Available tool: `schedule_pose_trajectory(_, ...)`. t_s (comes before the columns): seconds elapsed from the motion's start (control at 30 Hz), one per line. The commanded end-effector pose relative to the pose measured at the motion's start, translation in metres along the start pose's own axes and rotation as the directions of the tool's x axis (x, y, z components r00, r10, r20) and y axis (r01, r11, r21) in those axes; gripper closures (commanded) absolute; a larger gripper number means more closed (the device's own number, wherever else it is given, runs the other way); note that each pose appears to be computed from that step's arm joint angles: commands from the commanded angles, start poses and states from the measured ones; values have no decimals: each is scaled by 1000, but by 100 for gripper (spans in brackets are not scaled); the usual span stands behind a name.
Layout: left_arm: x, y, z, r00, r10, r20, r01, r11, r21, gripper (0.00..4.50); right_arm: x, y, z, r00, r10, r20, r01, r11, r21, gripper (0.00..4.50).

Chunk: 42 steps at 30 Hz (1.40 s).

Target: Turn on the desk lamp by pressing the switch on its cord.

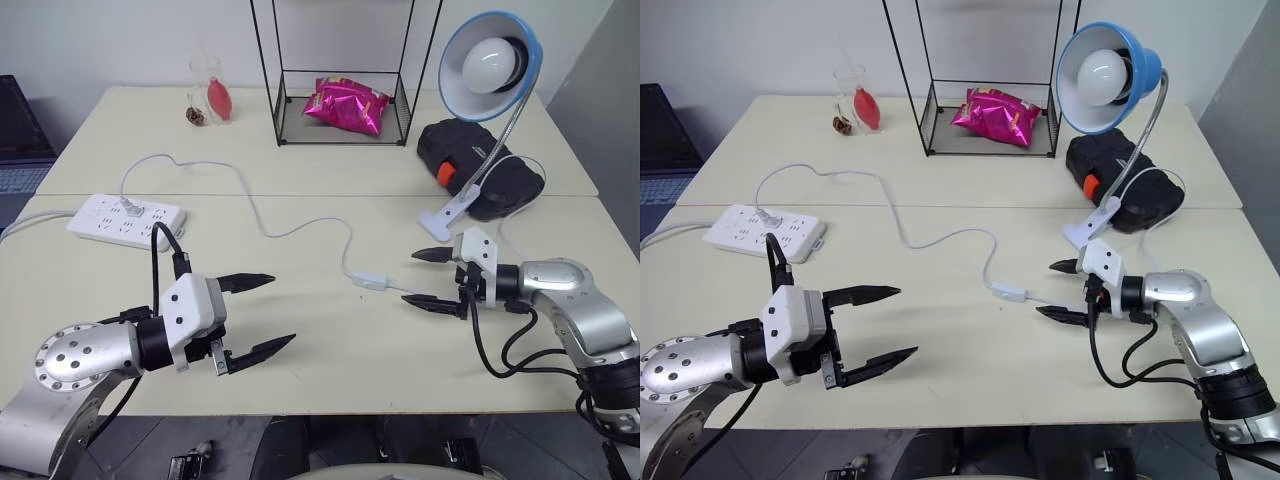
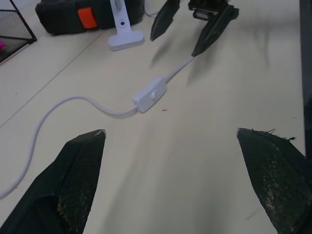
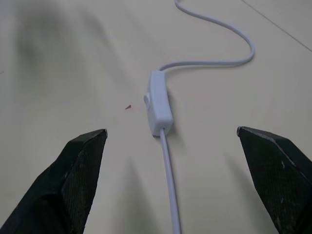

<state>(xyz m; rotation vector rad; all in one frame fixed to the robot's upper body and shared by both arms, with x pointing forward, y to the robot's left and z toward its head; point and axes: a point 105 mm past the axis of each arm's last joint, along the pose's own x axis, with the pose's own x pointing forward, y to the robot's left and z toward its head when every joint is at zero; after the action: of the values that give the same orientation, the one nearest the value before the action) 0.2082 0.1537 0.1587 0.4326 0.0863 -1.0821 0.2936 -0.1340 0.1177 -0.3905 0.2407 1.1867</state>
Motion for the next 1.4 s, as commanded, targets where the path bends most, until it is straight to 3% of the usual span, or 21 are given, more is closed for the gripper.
schedule_pose_trajectory(0.03, 1, -4, 1, 1000, -1, 7, 1, 1000, 14, 1, 9, 6, 0, 999, 43, -2, -43, 999, -1, 0)
schedule_pose_trajectory(0.8, 1, -6, -5, 999, -26, -22, 27, 999, 35, 1, 50, -10, -13, 998, 67, -13, -67, 998, -21, 0)
schedule_pose_trajectory(0.9, 1, -7, -6, 1000, -23, -22, 23, 999, 32, 0, 50, -9, -13, 997, 75, -16, -75, 997, -29, 49)
schedule_pose_trajectory(1.4, -2, -2, -10, 1000, 3, -23, -3, 1000, 14, 0, 53, -2, -7, 993, 114, 7, -114, 993, -37, 410)
